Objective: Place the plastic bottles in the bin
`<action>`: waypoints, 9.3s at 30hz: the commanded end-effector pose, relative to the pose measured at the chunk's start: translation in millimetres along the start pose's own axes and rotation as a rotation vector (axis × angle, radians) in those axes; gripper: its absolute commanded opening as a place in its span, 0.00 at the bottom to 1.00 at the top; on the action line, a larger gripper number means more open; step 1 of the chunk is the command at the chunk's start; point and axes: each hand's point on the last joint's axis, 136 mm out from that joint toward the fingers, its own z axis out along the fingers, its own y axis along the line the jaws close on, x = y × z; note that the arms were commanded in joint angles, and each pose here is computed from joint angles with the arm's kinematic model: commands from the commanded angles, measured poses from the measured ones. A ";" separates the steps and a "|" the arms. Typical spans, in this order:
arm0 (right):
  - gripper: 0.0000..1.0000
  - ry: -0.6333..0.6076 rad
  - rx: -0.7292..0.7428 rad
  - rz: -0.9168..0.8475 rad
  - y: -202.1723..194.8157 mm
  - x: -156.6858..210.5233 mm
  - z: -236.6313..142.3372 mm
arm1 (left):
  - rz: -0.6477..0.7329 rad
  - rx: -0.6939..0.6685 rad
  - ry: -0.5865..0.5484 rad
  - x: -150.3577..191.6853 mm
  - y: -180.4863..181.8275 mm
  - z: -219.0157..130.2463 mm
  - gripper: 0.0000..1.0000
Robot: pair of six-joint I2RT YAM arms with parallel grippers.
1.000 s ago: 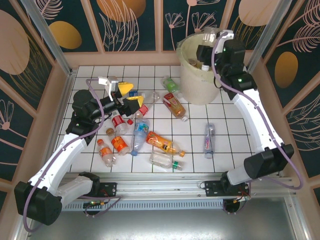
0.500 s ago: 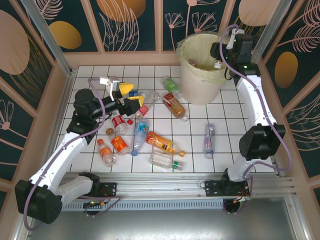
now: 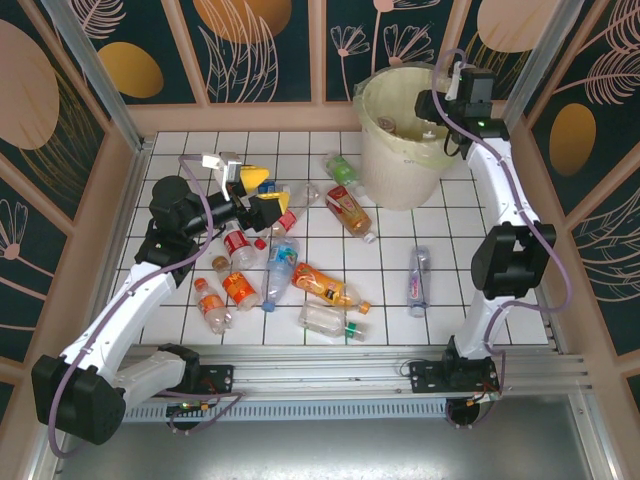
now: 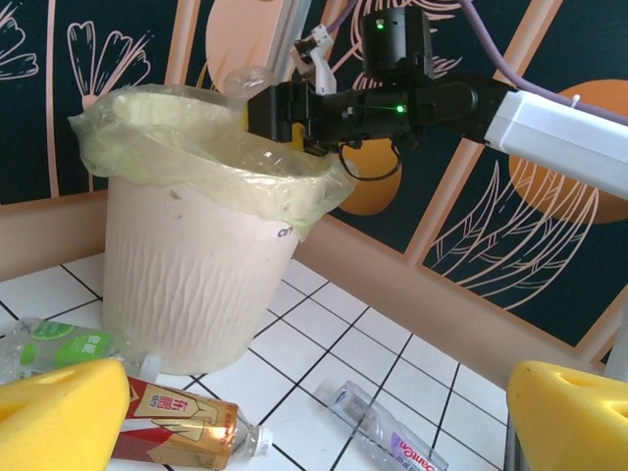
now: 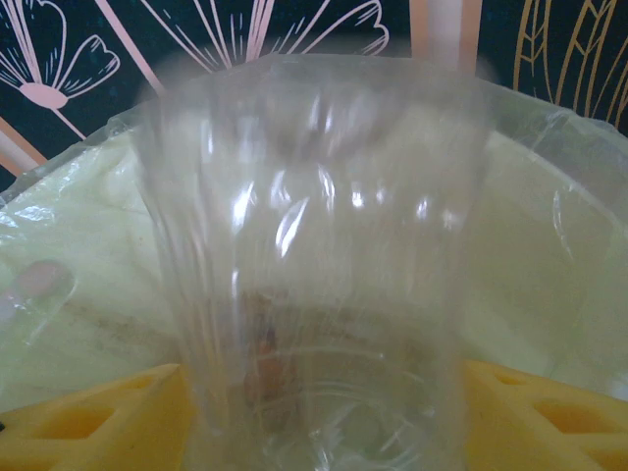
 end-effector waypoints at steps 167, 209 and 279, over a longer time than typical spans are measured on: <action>0.60 0.289 -0.813 -0.293 248.9 227.9 -231.5 | -0.026 0.147 -0.027 -51.4 -52.6 -9.6 0.99; 0.62 -0.120 -0.202 -0.067 82.1 -37.0 -74.4 | -0.014 0.150 0.042 -13.9 -26.0 7.7 0.99; 0.81 -0.009 -0.456 0.004 191.1 102.8 -189.1 | 0.094 0.043 0.038 -17.2 -21.5 -3.7 0.98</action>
